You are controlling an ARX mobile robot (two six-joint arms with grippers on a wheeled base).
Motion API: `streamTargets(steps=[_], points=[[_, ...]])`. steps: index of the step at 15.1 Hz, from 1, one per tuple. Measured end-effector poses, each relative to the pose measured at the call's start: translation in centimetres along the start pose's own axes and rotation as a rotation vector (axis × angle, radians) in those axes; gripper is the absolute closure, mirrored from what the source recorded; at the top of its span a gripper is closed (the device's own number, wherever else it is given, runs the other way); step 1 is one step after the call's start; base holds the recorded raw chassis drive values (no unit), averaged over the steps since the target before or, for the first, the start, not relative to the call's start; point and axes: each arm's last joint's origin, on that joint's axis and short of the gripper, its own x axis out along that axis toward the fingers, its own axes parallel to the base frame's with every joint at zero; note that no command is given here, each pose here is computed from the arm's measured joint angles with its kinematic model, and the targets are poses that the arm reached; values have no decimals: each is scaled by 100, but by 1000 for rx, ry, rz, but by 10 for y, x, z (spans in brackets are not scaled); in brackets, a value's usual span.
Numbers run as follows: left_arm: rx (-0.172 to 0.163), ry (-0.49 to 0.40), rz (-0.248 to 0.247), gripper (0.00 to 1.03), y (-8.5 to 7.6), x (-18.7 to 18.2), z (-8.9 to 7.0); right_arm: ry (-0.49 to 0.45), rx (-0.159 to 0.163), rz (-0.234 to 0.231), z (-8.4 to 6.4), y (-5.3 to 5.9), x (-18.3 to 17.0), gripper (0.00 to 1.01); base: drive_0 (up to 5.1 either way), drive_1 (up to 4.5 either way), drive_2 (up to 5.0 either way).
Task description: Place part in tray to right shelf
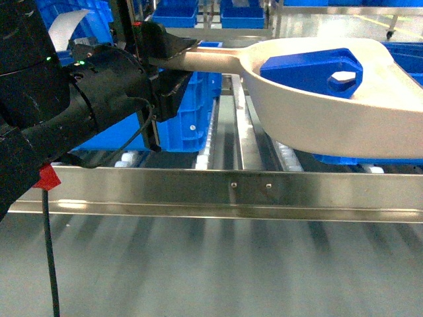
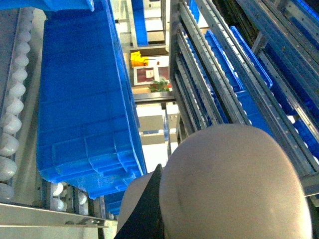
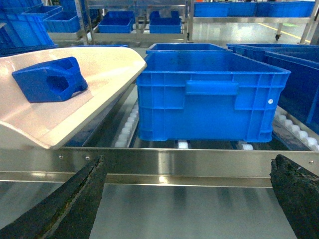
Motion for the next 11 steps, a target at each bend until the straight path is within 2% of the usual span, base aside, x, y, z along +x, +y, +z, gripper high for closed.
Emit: streamTargets(steps=[11], points=[[0,0,0,86,0,0,0,0,0,0,0,0,0,3,0,0,0]])
